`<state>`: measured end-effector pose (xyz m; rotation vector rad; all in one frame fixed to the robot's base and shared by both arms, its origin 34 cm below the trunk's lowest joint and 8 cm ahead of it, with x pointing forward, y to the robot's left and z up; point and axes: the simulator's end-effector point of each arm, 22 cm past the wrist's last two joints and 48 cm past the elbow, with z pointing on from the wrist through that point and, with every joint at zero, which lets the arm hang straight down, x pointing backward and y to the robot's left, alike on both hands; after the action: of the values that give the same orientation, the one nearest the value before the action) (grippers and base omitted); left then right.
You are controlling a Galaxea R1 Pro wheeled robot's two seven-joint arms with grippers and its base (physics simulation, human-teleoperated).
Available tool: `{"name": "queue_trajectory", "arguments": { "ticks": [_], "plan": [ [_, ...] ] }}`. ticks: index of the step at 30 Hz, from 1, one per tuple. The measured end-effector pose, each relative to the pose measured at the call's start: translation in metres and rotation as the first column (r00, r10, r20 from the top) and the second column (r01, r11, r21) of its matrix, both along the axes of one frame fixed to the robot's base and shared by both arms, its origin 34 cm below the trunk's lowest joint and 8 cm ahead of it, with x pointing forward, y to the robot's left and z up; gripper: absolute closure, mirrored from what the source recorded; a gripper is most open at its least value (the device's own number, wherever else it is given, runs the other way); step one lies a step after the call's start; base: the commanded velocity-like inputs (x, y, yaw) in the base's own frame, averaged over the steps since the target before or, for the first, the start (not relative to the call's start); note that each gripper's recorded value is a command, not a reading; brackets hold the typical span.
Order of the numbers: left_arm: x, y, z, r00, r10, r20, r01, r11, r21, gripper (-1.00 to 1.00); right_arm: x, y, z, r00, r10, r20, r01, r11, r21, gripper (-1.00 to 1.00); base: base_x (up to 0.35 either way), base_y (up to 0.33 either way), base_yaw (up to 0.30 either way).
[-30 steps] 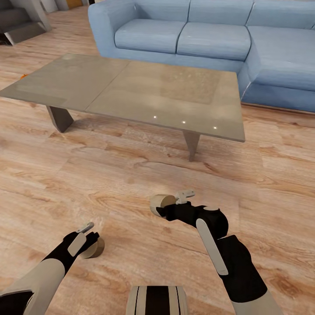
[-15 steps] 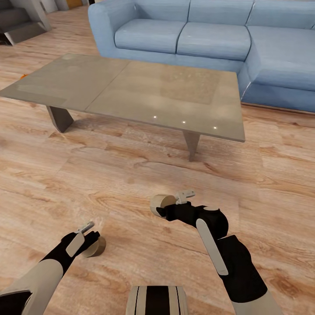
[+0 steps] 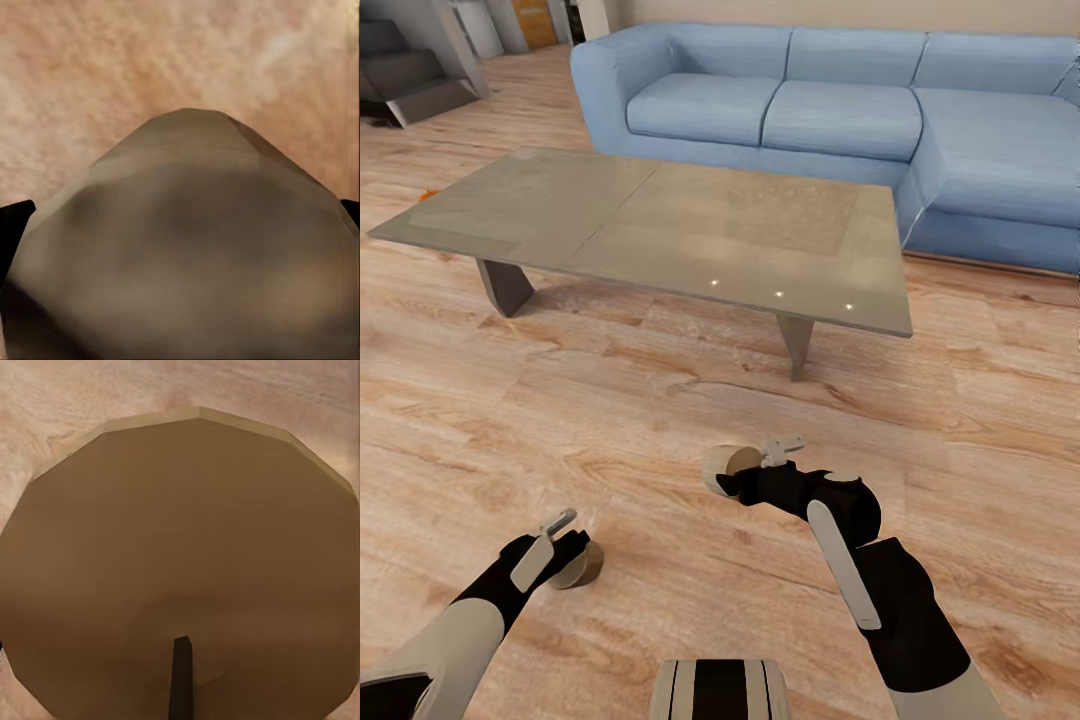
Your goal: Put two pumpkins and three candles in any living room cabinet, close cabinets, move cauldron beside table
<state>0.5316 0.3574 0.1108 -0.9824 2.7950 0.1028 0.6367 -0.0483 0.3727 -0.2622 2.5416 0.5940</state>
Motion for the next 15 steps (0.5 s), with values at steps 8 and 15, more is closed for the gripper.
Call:
{"name": "queue_trajectory", "arguments": {
  "ticks": [8, 15],
  "plan": [
    [0.026, 0.005, 0.030, 0.993, -0.014, 0.116, 0.012, 1.000, 0.019, 1.00, 0.004, 0.002, 0.020, 1.000, -0.002, 0.031, 0.001, 1.000, 0.006, 1.00, 0.000, 0.000, 0.000],
    [0.028, -0.012, 0.102, 0.963, -0.088, 0.253, 0.092, 0.996, -0.003, 1.00, 0.007, 0.004, 0.038, 0.998, -0.003, 0.059, 0.002, 1.000, 0.011, 1.00, 0.000, 0.000, 0.001]
  ]
}}
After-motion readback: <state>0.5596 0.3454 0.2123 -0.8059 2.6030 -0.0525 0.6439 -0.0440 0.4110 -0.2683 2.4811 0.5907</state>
